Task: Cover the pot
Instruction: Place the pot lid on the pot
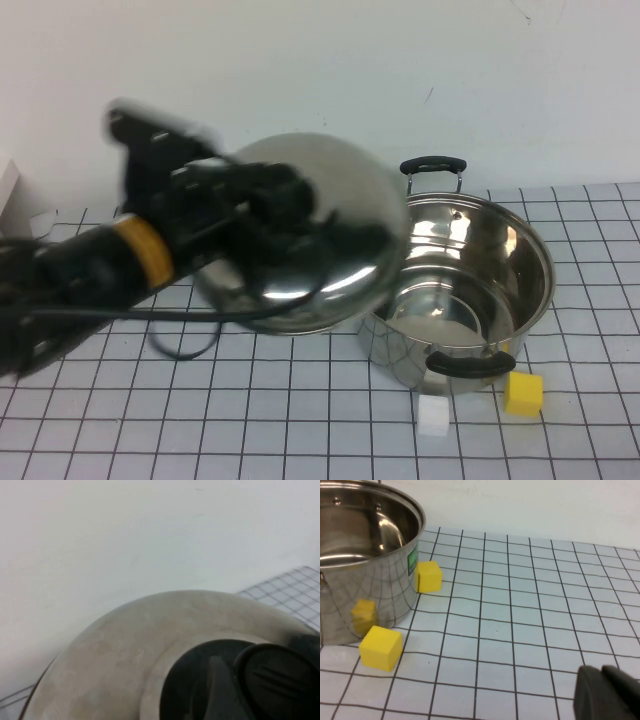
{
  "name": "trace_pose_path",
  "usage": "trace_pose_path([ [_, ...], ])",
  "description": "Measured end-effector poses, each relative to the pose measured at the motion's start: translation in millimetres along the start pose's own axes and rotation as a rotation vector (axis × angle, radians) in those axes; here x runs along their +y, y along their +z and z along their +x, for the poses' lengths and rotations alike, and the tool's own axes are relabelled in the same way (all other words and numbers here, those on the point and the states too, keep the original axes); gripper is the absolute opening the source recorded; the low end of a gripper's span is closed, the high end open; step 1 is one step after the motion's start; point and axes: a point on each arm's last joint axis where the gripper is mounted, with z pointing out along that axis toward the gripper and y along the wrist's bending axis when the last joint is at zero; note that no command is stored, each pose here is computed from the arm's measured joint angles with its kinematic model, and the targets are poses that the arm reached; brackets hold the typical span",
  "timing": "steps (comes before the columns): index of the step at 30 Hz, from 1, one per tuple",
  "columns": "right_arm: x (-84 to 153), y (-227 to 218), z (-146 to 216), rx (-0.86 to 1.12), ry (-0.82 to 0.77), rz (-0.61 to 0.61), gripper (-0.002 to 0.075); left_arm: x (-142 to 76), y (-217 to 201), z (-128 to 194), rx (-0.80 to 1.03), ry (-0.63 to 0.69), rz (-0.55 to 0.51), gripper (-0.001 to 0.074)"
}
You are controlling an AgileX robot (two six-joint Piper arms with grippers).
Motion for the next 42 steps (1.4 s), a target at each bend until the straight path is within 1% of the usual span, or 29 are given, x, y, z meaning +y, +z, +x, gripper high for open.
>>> trace_pose_path([
  [3,0,0,0,0.000,0.000,0.000,0.0009,-23,23,-11,0.026,0.035,0.063,0.0337],
  [7,0,0,0,0.000,0.000,0.000,0.0009,-43,57,-18,0.027,0.044,0.130,0.0337],
  [13,0,0,0,0.000,0.000,0.000,0.0009,-59,107,-13,0.049,0.046,0.164,0.0337],
  [17,0,0,0,0.000,0.000,0.000,0.0009,-60,132,-6,0.064,0.044,0.162,0.0337],
  [21,0,0,0,0.000,0.000,0.000,0.0009,-58,148,8,0.093,0.039,0.158,0.0337],
  [30,0,0,0,0.000,0.000,0.000,0.0009,-51,172,51,0.173,0.013,0.167,0.0337],
  [42,0,0,0,0.000,0.000,0.000,0.0009,-53,177,56,0.158,-0.010,0.199,0.0337],
])
